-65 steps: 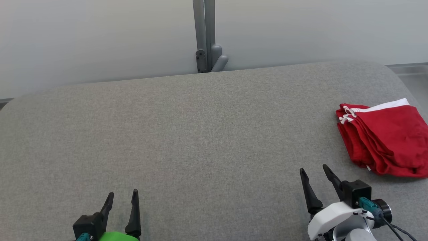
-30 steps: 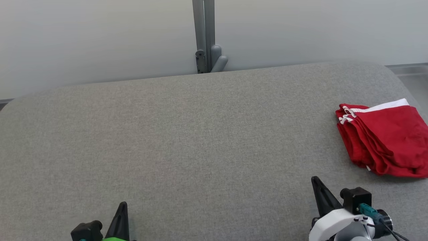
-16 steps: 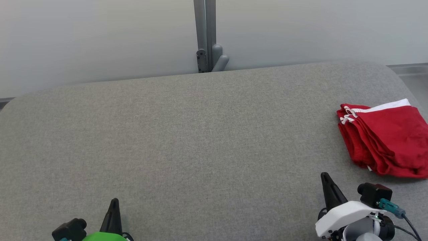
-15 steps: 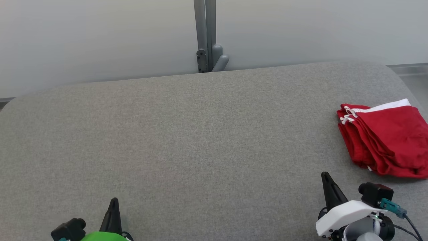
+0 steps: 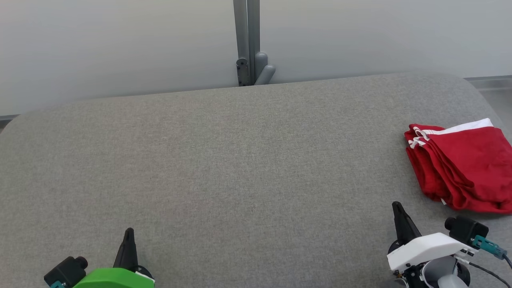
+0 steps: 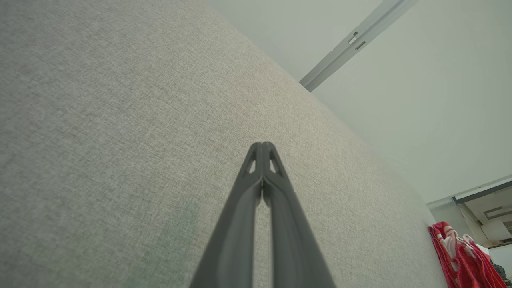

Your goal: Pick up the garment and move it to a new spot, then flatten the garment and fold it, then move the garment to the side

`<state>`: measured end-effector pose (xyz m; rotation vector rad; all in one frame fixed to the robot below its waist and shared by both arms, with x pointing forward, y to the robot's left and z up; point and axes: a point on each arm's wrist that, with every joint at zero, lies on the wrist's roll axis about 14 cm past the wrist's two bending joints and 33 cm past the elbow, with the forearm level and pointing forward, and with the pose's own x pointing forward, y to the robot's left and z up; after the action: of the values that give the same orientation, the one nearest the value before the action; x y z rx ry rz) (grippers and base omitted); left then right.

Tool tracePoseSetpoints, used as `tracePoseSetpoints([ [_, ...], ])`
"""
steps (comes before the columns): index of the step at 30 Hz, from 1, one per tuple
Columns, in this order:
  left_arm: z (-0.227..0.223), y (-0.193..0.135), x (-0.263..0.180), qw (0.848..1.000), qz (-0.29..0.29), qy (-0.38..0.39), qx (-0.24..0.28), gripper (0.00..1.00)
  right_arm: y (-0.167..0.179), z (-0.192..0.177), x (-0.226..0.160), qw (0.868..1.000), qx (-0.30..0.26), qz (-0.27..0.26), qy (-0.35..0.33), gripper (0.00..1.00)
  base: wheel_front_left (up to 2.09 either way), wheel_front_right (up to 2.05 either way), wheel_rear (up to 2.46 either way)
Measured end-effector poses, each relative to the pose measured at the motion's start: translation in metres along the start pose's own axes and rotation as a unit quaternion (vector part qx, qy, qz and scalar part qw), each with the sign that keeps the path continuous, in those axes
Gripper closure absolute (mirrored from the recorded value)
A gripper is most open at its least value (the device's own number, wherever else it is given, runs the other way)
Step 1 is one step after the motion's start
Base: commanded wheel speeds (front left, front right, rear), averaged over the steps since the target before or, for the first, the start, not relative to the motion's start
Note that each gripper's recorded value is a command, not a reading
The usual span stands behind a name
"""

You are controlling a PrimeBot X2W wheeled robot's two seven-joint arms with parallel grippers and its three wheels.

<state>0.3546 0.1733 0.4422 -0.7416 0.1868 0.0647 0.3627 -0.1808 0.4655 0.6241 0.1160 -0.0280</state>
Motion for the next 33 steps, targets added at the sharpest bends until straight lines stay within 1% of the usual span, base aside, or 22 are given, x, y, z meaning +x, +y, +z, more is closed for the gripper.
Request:
tracePoseSetpoints([
  [14, 0.013, -0.004, 0.006, 0.996, -0.003, -0.009, -0.088, 1.0, 0.0, 0.011, 0.006, 0.995, 0.099, -0.003, -0.01, 1.0, 0.0, 0.0, 0.0],
  [15, 0.014, -0.004, 0.006, 0.995, -0.003, -0.011, -0.1, 1.0, 0.001, 0.013, 0.006, 0.994, 0.111, -0.003, -0.01, 1.0, 0.0, 0.0, 0.0],
  [19, 0.016, -0.004, 0.007, 0.993, -0.005, -0.011, -0.116, 1.0, 0.0, 0.014, 0.007, 0.991, 0.131, -0.004, -0.011, 1.0, 0.0, 0.0, 0.0],
  [21, 0.019, -0.006, 0.008, 0.991, -0.007, -0.013, -0.134, 1.0, 0.0, 0.015, 0.007, 0.989, 0.149, -0.004, -0.011, 1.0, 0.0, 0.0, 0.0],
  [33, 0.028, -0.009, 0.011, 0.982, -0.015, -0.02, -0.186, 1.0, 0.001, 0.021, 0.01, 0.977, 0.212, -0.001, -0.015, 1.0, 0.0, 0.0, 0.0],
])
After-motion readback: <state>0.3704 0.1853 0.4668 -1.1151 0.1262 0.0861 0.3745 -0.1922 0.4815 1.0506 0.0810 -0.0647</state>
